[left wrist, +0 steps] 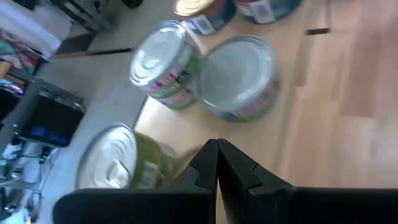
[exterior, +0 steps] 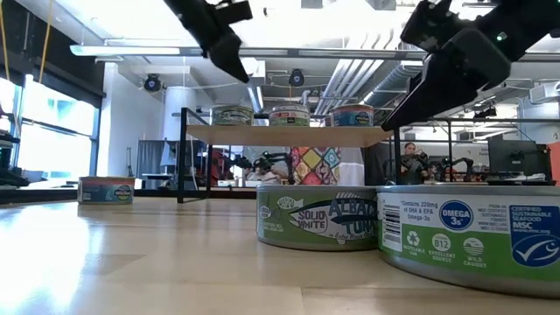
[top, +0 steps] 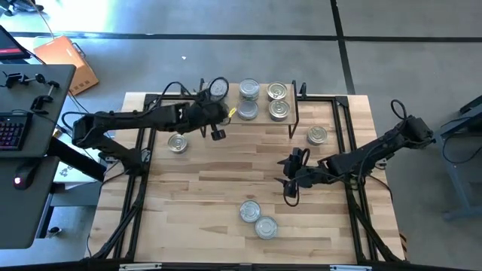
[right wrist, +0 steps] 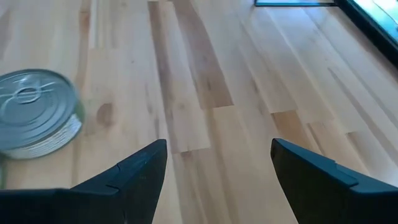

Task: Stack canned seafood by type on shelf
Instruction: Stack the left blue tuna can on top of the top blue tuna can on the shelf

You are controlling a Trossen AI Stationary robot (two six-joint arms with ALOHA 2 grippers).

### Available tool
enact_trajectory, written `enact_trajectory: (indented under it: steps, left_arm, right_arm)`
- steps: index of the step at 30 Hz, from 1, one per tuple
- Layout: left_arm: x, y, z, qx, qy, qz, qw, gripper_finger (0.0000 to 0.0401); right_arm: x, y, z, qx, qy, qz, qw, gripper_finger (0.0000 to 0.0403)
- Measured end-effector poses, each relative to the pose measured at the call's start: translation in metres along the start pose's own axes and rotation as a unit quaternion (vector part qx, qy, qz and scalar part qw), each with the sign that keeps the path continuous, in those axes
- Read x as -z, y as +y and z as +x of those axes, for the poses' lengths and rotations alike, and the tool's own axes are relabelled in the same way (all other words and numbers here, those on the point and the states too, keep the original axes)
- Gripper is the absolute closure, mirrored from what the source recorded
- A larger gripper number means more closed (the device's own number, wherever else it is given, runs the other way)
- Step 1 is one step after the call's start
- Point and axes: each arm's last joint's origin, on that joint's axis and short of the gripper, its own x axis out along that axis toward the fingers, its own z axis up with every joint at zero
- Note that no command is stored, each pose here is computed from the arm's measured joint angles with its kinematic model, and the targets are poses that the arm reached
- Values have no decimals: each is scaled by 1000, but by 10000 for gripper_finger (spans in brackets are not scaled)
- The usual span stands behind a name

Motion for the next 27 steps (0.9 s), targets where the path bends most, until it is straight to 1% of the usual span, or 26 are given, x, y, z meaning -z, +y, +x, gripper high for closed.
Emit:
enact_trajectory:
  steps: [3, 5, 10, 15, 19, 23, 27]
  left_arm:
    - [4, -12, -11, 20, 14, -12, 1000, 401]
    - [13, -25, -14, 27, 31, -14, 999, 401]
    - [42, -52, -13, -5, 87, -24, 996, 401]
    - [69, -73, -18, -4, 138, -64, 988, 401]
    - [87, -94, -31, -2, 138, -92, 986, 401]
    - [105, -115, -45, -7, 120, -121, 985, 401]
    - [125, -136, -53, -6, 94, -161, 982, 401]
  right_arm:
    - [-1, -4, 2, 7, 1, 5, 1000, 121]
    - [-1, -5, 3, 5, 3, 7, 1000, 121]
    - [-1, -5, 3, 1, 3, 8, 1000, 121]
    - [-1, -5, 3, 1, 3, 9, 1000, 121]
    - [-1, -5, 3, 1, 3, 8, 1000, 121]
    - [-1, -5, 3, 1, 2, 11, 1000, 121]
    - [-2, -4, 3, -1, -2, 15, 1000, 121]
